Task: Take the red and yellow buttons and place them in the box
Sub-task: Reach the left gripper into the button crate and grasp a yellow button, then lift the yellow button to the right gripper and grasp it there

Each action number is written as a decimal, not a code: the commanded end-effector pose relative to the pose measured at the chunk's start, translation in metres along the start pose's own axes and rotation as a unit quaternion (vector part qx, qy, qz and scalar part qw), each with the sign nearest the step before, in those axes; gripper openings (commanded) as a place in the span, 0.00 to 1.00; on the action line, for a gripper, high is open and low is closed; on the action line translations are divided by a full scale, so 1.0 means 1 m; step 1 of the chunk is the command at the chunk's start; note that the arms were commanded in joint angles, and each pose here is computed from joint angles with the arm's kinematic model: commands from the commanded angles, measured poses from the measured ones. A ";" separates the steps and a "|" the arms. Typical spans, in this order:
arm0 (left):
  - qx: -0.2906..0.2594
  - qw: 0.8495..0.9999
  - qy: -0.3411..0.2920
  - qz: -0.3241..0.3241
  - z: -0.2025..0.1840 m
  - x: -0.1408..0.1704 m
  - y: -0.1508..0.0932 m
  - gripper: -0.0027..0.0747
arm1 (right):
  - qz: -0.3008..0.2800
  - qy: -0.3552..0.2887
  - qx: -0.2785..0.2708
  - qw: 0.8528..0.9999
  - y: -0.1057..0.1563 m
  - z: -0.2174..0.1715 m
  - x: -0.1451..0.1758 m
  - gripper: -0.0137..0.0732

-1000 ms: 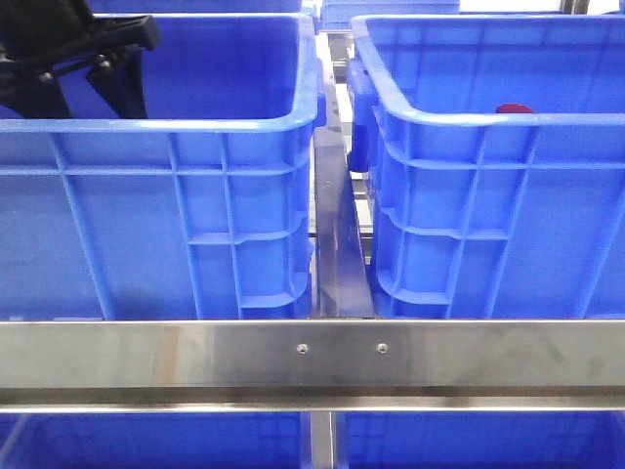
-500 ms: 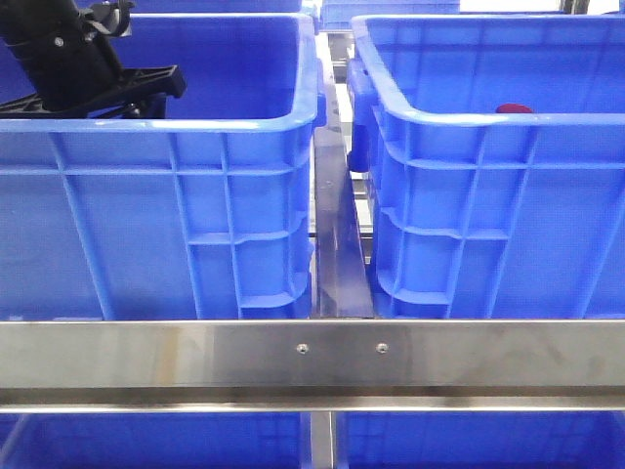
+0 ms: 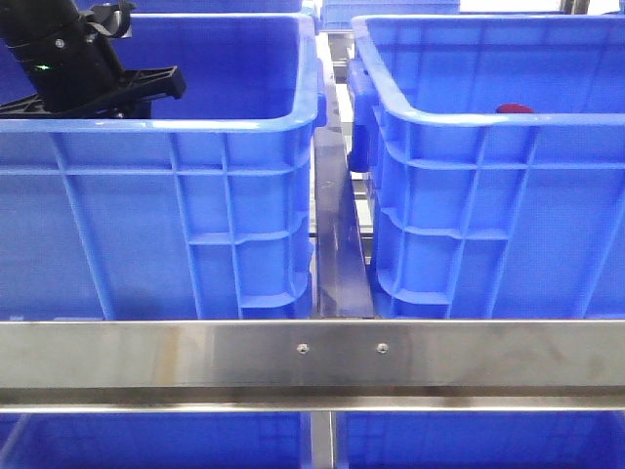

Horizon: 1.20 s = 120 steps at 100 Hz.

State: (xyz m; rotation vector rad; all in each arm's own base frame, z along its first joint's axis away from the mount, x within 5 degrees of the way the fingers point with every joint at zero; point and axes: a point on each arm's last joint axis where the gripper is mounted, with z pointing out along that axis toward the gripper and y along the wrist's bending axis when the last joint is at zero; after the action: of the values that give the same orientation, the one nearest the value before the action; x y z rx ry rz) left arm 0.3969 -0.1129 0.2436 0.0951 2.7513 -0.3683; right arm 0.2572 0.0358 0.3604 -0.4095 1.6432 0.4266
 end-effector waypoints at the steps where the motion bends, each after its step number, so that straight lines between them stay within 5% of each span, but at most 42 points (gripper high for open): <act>1: 0.019 0.999 -0.051 -0.001 -0.029 -0.009 -0.011 0.11 | 0.007 -0.037 -0.007 0.999 0.005 -0.007 -0.017 0.22; 30: 0.054 0.994 -0.077 0.049 -0.084 -0.005 -0.028 0.11 | 0.010 -0.041 -0.007 0.999 0.005 -0.007 -0.018 0.22; 56: 0.185 0.962 -0.115 0.165 -0.164 0.026 -0.064 0.11 | 0.021 -0.043 -0.014 0.999 0.006 -0.007 -0.019 0.24; 63: 0.213 0.954 -0.103 0.185 -0.172 0.034 -0.073 0.11 | 0.033 -0.046 -0.033 0.998 0.009 -0.007 -0.020 0.34; 78: 0.256 0.938 -0.074 0.220 -0.174 0.048 -0.096 0.11 | 0.100 -0.053 -0.064 0.992 0.014 -0.008 -0.028 0.74; 88: 0.272 0.929 -0.063 0.243 -0.173 0.057 -0.113 0.11 | 0.132 -0.043 -0.083 0.987 0.017 -0.008 -0.031 0.85; 100: 0.286 0.916 -0.060 0.274 -0.173 0.067 -0.133 0.11 | 0.195 -0.015 -0.131 0.972 0.023 -0.004 -0.032 0.85; 120: 0.294 0.910 -0.058 0.286 -0.173 0.073 -0.144 0.11 | 0.312 0.054 -0.214 0.924 0.031 0.014 -0.016 0.85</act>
State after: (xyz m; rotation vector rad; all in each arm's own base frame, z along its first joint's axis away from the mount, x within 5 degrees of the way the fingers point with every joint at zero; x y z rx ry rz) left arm 0.2639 -0.2022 0.3798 0.9983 2.3808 -0.9085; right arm 0.2570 0.0612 0.3656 -0.2155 1.7958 1.1202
